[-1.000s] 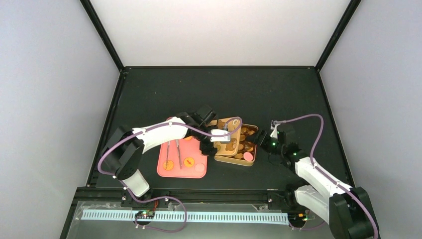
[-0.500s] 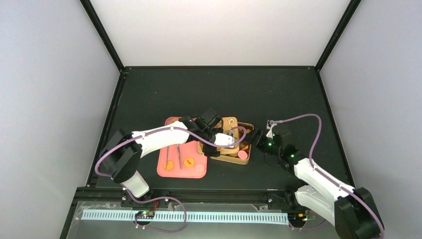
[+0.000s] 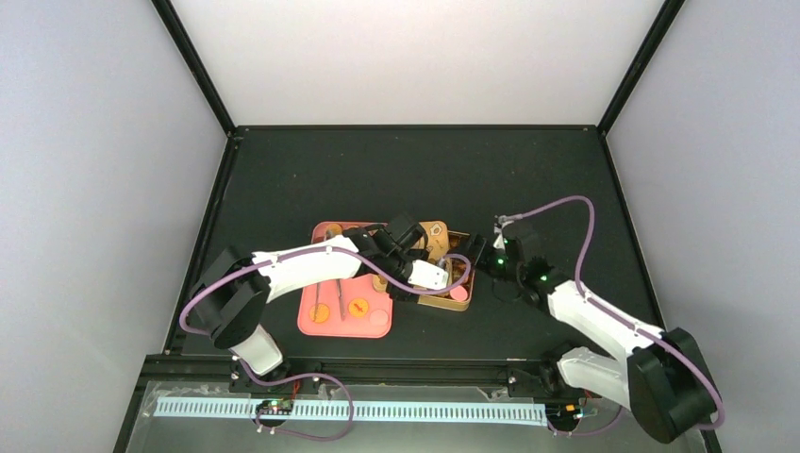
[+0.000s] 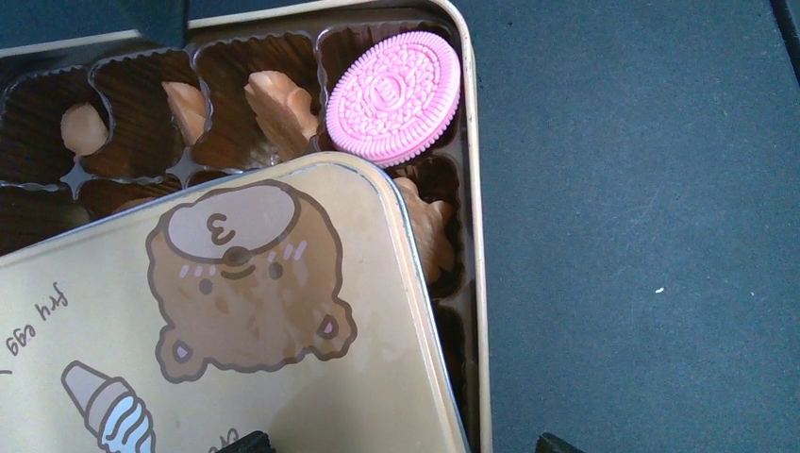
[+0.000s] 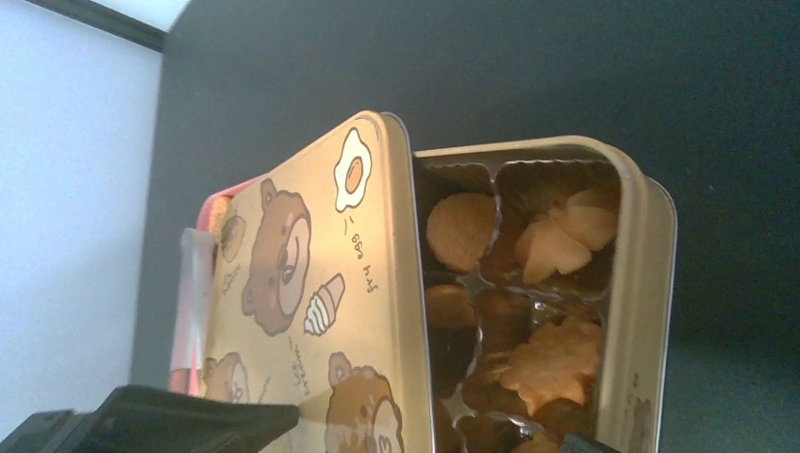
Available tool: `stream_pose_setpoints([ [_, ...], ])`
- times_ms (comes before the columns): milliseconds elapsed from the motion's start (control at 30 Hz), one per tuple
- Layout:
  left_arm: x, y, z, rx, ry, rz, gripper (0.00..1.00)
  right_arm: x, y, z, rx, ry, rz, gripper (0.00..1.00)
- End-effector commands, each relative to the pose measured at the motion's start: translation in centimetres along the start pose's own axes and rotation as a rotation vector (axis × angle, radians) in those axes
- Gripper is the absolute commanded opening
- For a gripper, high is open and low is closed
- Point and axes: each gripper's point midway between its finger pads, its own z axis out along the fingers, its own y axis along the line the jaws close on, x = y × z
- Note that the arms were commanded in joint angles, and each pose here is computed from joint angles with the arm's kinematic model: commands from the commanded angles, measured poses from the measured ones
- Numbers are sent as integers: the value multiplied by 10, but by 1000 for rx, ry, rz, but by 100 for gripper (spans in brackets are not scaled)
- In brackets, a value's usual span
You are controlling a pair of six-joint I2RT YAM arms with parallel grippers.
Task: Pack the cookies
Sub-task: Place the box lid on the packing box.
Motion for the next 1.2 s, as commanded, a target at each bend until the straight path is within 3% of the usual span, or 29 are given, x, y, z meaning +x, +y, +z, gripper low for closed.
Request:
stream_pose_setpoints([
  [0, 4, -14, 3, 37, 16, 11, 73, -3, 4, 11, 112, -3, -140, 89],
  [167, -2, -13, -4, 30, 4, 10, 72, 4, 5, 25, 189, 19, -217, 89],
  [367, -12, -13, -26, 7, -28, -4, 73, 14, -25, 32, 354, 42, -275, 88],
  [633, -17, -1, -68, -39, -80, -107, 76, 17, -38, 30, 396, 38, -273, 87],
  [767, 11, 26, -98, -91, -87, -222, 78, 16, -36, 27, 388, 32, -272, 86],
  [900, 74, 61, -105, -181, 23, -334, 77, 17, -30, 27, 360, 33, -262, 86],
  [1033, 124, 81, -93, -220, 134, -414, 74, 17, -26, 27, 336, 34, -252, 86],
  [1167, 136, 87, -70, -210, 153, -429, 72, 17, -20, 26, 312, 33, -238, 86],
])
